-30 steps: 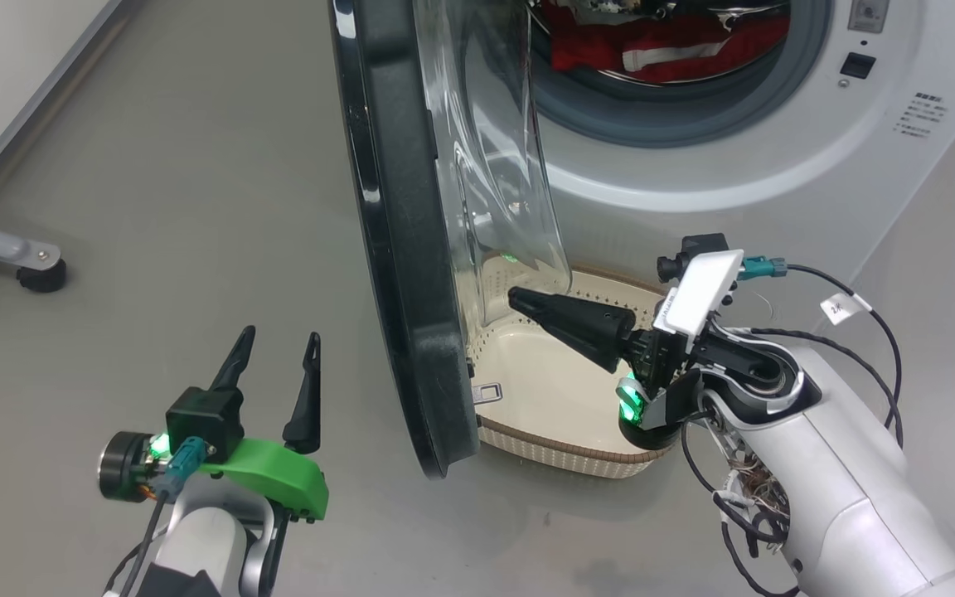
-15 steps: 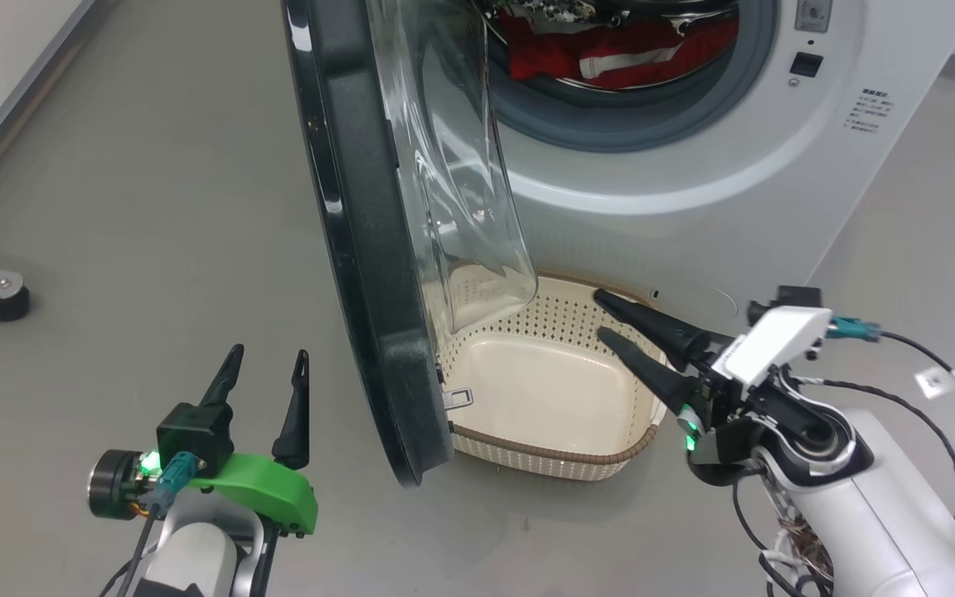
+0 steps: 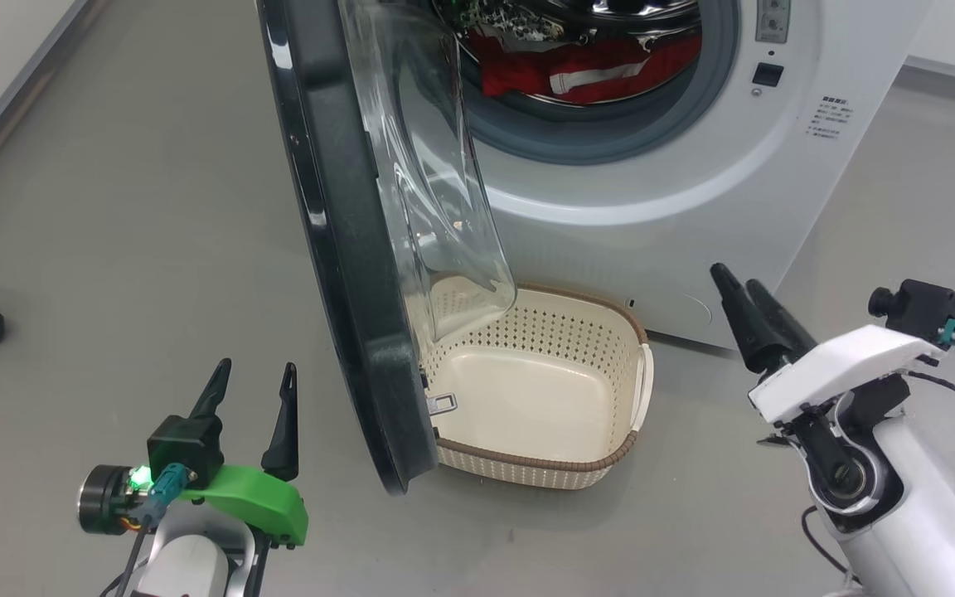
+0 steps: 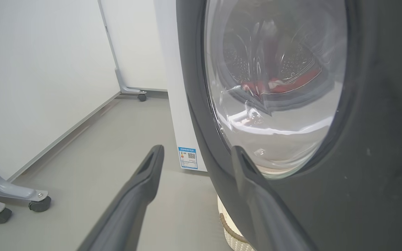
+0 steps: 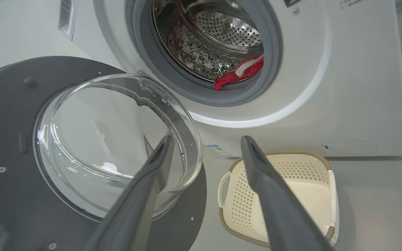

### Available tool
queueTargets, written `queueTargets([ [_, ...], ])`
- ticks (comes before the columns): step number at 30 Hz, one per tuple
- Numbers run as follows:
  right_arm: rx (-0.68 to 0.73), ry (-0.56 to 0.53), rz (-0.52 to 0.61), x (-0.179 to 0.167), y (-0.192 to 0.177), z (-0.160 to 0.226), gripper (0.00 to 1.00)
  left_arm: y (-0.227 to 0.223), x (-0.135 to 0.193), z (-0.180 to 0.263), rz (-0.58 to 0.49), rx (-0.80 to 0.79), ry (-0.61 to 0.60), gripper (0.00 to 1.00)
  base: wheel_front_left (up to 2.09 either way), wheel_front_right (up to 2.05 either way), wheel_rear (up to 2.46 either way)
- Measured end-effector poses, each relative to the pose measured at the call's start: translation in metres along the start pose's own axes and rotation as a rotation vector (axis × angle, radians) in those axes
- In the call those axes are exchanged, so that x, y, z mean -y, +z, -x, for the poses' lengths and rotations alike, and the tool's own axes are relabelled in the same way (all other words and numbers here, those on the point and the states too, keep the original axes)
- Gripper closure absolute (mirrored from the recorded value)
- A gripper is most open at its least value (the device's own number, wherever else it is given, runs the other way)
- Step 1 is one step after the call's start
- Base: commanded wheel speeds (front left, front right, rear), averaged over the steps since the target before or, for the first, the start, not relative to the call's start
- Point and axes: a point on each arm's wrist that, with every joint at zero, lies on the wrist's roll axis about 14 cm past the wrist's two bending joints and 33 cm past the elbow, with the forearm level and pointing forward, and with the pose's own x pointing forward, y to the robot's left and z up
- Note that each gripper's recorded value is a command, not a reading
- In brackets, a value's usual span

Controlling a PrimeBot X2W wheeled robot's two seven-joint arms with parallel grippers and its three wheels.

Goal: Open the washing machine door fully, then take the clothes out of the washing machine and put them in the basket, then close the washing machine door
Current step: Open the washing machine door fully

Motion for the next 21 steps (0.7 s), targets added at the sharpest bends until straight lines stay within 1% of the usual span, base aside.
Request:
queueTargets([
  [1,0.000,0.000,0.000,0.000,0.000,0.000,0.00,0.000,0.000,0.000,0.000,0.000,0.000,0.00,0.00,0.00,0.00],
  [2,0.024,0.002,0.063,0.000,0.004,0.002,0.00,0.000,0.001,0.000,0.000,0.000,-0.002,0.00,0.00,0.00,0.00],
  [3,0.073,0.007,0.181,0.000,0.013,0.005,0.00,0.000,0.001,0.000,0.000,0.001,-0.004,0.00,0.00,0.00,0.00],
  [7,0.164,0.020,0.407,0.003,0.028,0.012,0.00,0.001,0.002,0.000,0.001,0.002,-0.005,0.00,0.00,0.00,0.00],
  [9,0.211,0.016,0.485,0.005,0.034,0.015,0.00,0.001,0.002,0.000,0.001,0.003,-0.005,0.00,0.00,0.00,0.00],
  [11,0.207,-0.008,0.557,0.009,0.031,0.016,0.00,0.001,0.001,0.000,0.001,0.003,-0.004,0.00,0.00,0.00,0.00],
  [13,0.167,-0.050,0.612,0.018,0.023,0.017,0.00,0.001,0.001,0.000,0.002,0.004,-0.004,0.00,0.00,0.00,0.00],
  [16,0.127,-0.099,0.662,0.028,0.011,0.020,0.00,0.002,0.001,0.000,0.003,0.005,-0.004,0.00,0.00,0.00,0.00],
  [19,0.106,-0.138,0.675,0.033,-0.001,0.022,0.00,0.002,0.001,0.000,0.003,0.005,-0.003,0.00,0.00,0.00,0.00],
  [21,0.126,-0.153,0.677,0.030,-0.001,0.022,0.00,0.001,0.001,0.000,0.003,0.005,-0.003,0.00,0.00,0.00,0.00],
])
